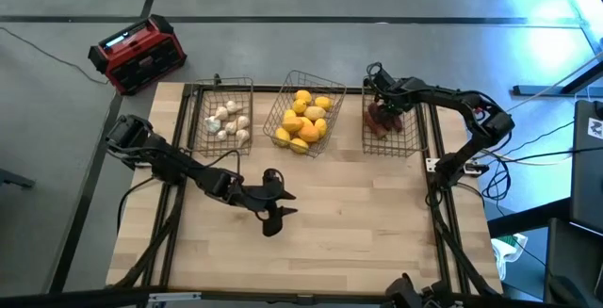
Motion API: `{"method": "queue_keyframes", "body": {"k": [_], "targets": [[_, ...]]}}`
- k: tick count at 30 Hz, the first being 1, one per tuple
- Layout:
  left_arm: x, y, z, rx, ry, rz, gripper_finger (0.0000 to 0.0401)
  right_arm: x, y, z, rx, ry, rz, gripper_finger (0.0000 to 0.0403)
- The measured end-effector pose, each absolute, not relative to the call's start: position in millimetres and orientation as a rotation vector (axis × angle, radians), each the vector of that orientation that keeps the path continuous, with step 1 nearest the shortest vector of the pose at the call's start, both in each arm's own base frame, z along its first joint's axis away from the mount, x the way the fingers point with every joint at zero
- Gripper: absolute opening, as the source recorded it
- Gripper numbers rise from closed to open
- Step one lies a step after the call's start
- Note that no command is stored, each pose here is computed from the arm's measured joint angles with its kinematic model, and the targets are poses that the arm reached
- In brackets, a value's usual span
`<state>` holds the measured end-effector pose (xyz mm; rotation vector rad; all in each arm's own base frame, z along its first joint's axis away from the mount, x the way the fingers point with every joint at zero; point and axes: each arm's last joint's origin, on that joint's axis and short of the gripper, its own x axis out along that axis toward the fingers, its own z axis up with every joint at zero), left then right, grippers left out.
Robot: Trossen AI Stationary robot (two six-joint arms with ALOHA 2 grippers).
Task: Sort produce into baskets
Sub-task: Put the bell pepper into the right wire basket, then return to Home Position
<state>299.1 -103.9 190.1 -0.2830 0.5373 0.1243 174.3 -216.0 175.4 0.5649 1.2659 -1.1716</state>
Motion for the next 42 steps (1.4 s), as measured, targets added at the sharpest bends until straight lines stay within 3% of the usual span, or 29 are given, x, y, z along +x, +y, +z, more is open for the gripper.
{"method": "queue_keyframes", "body": {"k": [5,10,18,24,28,36,38,42], "targets": [[299.5,-104.1,190.8,-0.286,0.529,0.123,0.0184,172.6,-213.0,181.5,0.558,1.303,-1.129,0.0221],[297.0,-103.1,198.6,-0.296,0.507,0.118,0.0178,177.9,-202.8,226.4,0.498,1.247,-1.087,0.0215],[277.8,-95.7,246.3,-0.200,0.365,0.053,0.0088,196.0,-145.5,319.5,0.389,0.820,-0.815,0.0209],[258.7,-90.5,277.8,-0.064,0.255,0.004,0.0024,207.8,-81.9,341.3,0.299,0.589,-0.487,0.0205],[242.4,-84.1,280.1,-0.032,0.230,-0.003,0.0003,210.0,-40.9,342.8,0.249,0.483,-0.305,0.0167],[198.1,-62.1,261.5,-0.077,0.183,0.015,0.0002,206.2,26.5,328.6,0.185,0.350,0.030,0.0022],[187.5,-55.3,258.2,-0.097,0.151,0.020,0.0004,203.9,36.0,322.3,0.167,0.333,0.081,0.0007],[168.7,-40.8,251.2,-0.123,0.095,0.054,0.0002,196.8,45.2,310.5,0.163,0.275,0.139,0.0021]]}}
